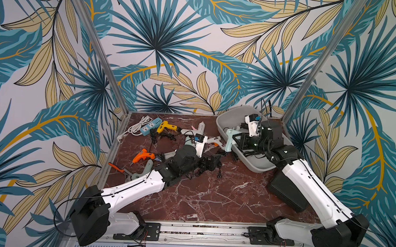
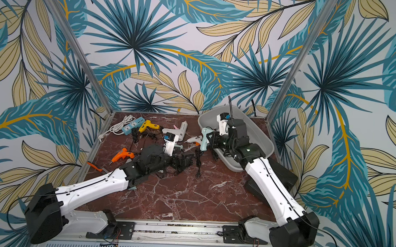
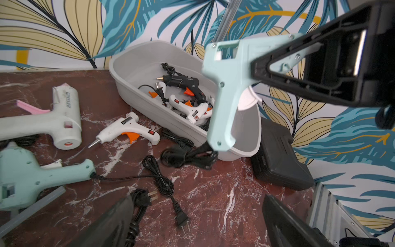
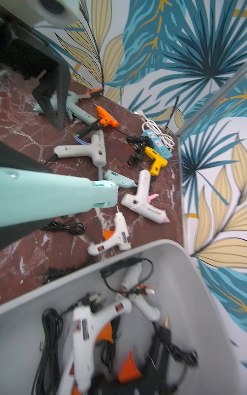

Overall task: Put the hot melt glue gun into the storage box
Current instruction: Pick up the hot melt adhesive gun from the center of the board, then place the hot melt adhesive gun in the storage box.

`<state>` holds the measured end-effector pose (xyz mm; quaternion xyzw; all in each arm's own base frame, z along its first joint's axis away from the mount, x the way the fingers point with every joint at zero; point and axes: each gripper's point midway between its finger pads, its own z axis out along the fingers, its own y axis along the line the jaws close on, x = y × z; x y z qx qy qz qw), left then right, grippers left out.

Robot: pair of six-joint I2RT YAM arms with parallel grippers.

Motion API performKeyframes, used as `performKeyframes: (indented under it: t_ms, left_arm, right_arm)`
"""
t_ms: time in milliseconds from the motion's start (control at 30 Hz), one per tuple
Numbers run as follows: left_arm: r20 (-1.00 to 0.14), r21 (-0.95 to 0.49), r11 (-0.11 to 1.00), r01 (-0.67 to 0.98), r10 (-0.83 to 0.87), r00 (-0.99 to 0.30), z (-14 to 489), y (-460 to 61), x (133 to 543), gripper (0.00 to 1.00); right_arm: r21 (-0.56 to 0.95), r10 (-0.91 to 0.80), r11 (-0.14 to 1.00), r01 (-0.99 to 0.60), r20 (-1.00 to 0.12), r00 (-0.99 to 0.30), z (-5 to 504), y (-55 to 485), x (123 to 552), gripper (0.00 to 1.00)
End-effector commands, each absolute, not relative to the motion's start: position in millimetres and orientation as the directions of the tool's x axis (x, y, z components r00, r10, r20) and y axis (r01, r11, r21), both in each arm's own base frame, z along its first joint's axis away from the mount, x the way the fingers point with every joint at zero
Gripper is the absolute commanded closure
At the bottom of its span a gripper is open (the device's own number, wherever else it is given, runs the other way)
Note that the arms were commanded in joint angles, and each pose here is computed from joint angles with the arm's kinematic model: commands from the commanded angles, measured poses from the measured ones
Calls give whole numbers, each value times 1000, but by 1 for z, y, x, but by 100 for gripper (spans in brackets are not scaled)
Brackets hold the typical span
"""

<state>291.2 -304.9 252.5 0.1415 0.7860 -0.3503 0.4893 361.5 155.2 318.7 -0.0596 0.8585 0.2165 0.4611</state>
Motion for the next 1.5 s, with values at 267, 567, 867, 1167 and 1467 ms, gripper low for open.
performKeyframes:
  t_ms: [267,567,867,1167,1467]
  left_arm:
    - [-887,-416,781,466,-237,-396,256,-267,294,0]
    - [-876,-426,785,450,-234,-423,239,-269,297,0]
    - [-867,-434,782,447,-227,-444,231,-272,297,0]
    - [-865,-433,782,449,-219,-453,227,-272,296,0]
    - [-864,-429,783,450,-209,-458,223,-273,295,0]
  right_arm:
    - [-172,-99,977,127,-891,-444,389,50,385,100]
    - [-479,-187,804,351,-765,-616,357,-5,398,100]
    - [-603,-154,697,388,-654,-741,302,-32,427,100]
    - [-675,-120,639,370,-562,-818,245,-50,458,100]
    - [-732,-73,589,342,-470,-880,191,-82,474,100]
